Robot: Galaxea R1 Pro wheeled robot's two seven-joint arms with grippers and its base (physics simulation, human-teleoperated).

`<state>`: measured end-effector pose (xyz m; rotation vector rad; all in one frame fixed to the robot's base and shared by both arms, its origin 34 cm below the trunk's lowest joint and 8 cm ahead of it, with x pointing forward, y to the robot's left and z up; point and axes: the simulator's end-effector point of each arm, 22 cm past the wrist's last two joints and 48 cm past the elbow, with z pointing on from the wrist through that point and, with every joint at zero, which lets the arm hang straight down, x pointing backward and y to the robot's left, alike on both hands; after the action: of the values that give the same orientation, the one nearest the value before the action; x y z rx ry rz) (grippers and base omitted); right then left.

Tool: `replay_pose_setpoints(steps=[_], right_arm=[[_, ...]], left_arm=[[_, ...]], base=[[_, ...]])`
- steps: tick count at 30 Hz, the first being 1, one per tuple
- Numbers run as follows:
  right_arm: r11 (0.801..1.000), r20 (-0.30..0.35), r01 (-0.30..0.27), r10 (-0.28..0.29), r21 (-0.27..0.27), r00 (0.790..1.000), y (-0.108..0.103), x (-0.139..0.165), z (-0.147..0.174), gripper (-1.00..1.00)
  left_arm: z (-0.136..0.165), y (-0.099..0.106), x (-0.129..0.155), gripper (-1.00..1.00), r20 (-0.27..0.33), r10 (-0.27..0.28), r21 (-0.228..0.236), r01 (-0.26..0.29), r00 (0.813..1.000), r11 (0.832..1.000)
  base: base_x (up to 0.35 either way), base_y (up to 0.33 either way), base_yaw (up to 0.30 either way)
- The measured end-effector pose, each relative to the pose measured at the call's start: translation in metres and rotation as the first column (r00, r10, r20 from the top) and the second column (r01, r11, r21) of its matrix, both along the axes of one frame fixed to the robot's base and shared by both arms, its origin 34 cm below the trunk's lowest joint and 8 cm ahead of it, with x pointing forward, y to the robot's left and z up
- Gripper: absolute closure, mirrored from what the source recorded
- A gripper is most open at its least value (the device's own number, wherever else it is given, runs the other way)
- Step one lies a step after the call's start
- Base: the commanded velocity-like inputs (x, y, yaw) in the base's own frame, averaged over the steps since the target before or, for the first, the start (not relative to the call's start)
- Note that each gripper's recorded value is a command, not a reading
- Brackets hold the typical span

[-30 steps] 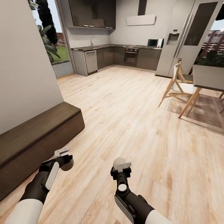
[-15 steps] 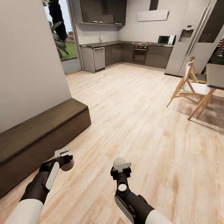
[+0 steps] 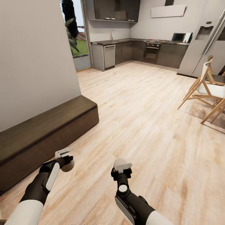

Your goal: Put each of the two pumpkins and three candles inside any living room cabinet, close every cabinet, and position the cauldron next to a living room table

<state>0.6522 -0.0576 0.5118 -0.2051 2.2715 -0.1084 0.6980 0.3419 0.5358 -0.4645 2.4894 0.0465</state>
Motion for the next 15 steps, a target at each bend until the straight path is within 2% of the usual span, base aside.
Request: replay_pose_setpoints(steps=[15], right_arm=[[1.000, -0.001, 0.001, -0.001, 0.001, 1.000, -0.0001, -0.0002, -0.0004, 1.00]], left_arm=[[-0.0002, 0.0000, -0.0001, 1.00, 0.000, 0.000, 0.000, 0.000, 1.000, 1.000]], base=[[0.000, 0.000, 0.287]])
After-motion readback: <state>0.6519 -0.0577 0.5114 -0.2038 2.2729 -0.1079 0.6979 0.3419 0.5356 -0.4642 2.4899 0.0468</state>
